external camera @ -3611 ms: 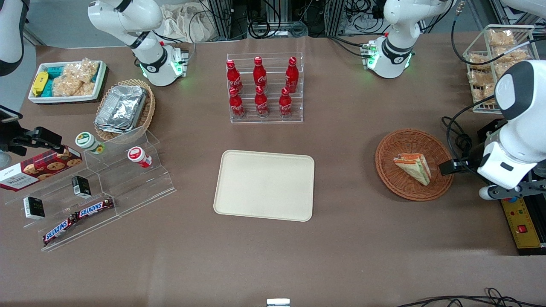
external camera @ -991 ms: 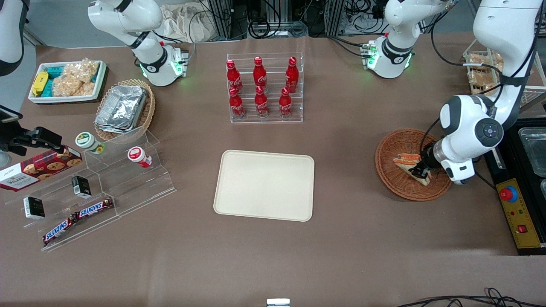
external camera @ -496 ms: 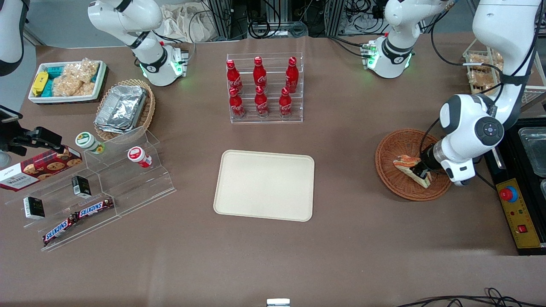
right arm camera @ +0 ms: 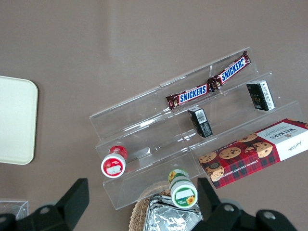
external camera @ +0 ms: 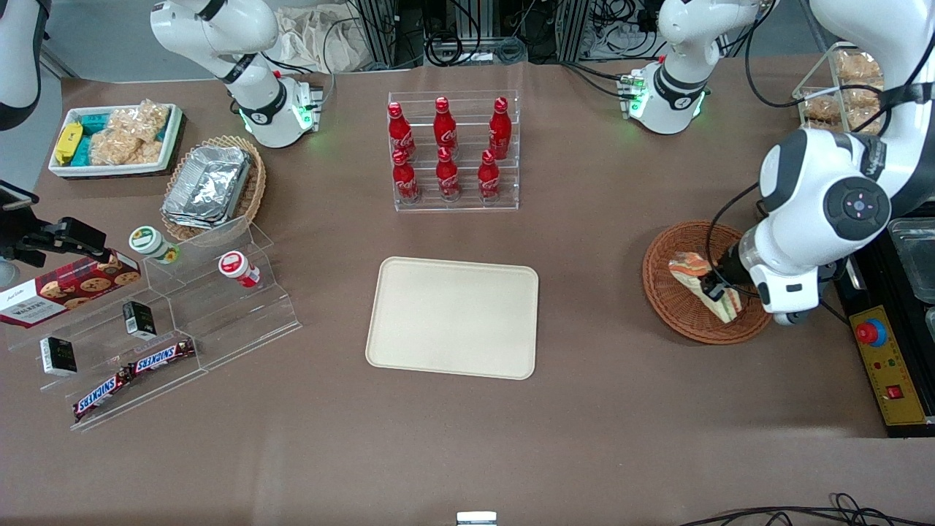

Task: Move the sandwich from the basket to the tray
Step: 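Carry the held sandwich from the basket over to the cream tray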

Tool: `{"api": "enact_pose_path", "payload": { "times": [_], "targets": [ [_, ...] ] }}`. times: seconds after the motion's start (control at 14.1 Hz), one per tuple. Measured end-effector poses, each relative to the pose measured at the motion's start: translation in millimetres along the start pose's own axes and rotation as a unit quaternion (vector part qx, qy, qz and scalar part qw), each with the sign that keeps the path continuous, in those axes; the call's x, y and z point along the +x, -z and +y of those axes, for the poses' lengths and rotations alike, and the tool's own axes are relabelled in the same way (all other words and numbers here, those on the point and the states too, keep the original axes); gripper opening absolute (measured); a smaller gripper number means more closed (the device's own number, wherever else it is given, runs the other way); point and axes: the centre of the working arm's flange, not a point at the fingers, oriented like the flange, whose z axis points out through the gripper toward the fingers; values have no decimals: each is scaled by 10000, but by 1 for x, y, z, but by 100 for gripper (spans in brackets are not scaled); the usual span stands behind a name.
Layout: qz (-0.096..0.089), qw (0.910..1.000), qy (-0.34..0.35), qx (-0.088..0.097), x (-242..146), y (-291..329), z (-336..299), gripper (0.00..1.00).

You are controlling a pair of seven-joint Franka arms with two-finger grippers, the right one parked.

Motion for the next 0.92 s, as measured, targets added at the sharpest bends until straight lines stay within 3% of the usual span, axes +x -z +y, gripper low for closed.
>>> {"api": "enact_pose_path", "payload": {
  "times": [0.14,0.42,0.57,0.78,0.92],
  "targets": [
    [56,9991,-383,-155,-33,23,27,17],
    [-53,9906,-1353,-199,-130,21,86,17],
    [-123,9833,-1813,-136,-171,3,113,17],
    [7,9678,-2515,68,-221,-38,150,17],
    [4,9591,-2829,99,-244,-71,170,17]
  ]
}}
